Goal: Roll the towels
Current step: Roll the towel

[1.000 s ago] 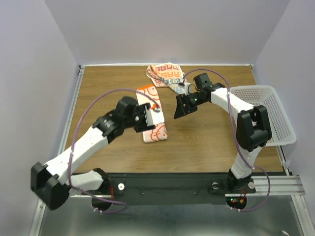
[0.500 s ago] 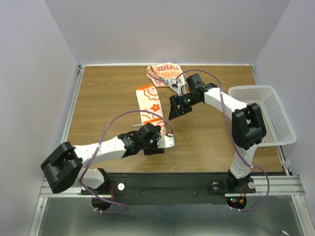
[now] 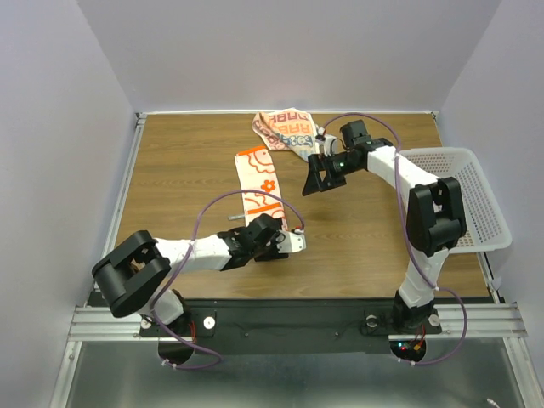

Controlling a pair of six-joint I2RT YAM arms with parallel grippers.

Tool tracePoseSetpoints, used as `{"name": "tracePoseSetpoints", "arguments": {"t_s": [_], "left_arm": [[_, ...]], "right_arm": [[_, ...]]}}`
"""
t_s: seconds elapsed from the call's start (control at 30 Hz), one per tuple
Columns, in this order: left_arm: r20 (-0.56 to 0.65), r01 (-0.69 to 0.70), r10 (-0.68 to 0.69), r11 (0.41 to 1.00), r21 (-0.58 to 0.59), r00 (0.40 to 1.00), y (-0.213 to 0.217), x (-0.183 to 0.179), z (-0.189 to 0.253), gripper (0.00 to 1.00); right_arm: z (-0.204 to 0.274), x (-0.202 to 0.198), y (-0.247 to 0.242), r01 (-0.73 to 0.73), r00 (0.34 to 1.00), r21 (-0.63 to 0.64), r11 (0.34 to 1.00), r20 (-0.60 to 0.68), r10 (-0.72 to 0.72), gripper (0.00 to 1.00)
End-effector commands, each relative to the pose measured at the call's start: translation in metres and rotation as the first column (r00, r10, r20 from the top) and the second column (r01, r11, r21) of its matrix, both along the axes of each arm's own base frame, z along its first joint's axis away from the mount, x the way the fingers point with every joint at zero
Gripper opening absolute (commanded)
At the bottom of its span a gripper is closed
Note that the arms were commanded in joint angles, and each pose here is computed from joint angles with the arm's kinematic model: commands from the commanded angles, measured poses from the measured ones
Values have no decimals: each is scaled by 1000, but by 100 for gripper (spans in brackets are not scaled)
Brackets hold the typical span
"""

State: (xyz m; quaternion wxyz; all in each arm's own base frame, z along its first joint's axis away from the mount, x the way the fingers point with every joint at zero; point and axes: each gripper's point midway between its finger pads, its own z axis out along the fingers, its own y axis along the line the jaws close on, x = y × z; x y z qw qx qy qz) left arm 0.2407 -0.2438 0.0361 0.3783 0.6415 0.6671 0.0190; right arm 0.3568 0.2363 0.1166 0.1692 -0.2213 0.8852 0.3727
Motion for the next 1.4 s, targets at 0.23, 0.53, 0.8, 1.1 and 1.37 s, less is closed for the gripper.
{"name": "tracePoseSetpoints", "arguments": {"t_s": [0.23,0.53,0.8,1.1,1.37], "left_arm": [[-64,29,-23,995,99,998,16,-12,-27,64],[-225,105,-87,992,73,971,6,-23,-31,33],[-435,219,-194,976,7,879,0,-56,-14,16],[-700,288,-245,956,-59,671,6,-95,-8,20],[-819,225,-263,960,-168,509,-1,-65,-8,22]], "right_arm": [[50,32,-18,60,968,21,998,245,-64,100],[96,36,-33,78,900,5,997,431,-73,100],[124,0,-36,-32,866,9,999,500,23,100],[114,-82,-65,-229,781,-156,961,560,277,100],[72,-153,-83,-367,752,-278,888,473,459,100]]}}
